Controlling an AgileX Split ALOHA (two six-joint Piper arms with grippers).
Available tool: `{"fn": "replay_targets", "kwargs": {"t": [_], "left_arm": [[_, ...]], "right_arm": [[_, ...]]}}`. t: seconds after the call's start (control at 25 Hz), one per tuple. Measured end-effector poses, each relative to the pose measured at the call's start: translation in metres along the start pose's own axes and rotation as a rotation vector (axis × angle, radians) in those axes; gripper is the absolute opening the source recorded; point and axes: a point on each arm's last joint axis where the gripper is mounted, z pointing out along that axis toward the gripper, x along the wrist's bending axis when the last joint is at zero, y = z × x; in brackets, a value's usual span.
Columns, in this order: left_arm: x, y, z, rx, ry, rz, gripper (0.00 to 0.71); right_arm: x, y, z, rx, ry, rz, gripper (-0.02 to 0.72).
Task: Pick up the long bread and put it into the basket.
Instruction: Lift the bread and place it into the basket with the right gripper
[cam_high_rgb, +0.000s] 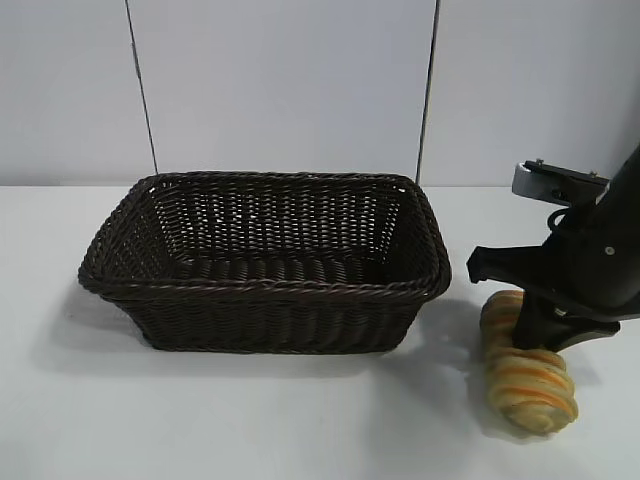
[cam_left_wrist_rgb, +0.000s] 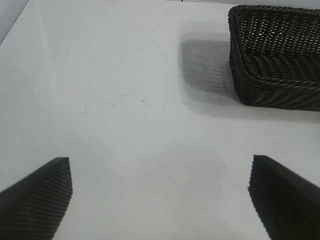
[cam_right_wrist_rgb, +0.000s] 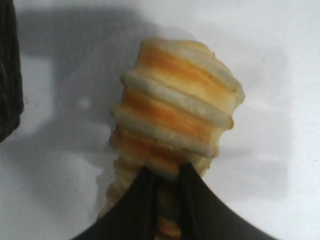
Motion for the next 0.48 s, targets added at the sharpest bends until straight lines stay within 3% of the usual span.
{"fn": "replay_targets", "kwargs": {"t": [0.24, 0.48], "left_arm": [[0.0, 0.0, 0.0, 0.0, 0.0, 0.0, 0.691], [0.0, 0.0, 0.0, 0.0, 0.0, 0.0, 0.691]], "right_arm": [[0.007, 0.042, -0.078, -0.121, -0.028, -0.034, 0.084], [0.014, 0.06, -0.104, -0.182, 0.0, -0.087, 0.084]]}}
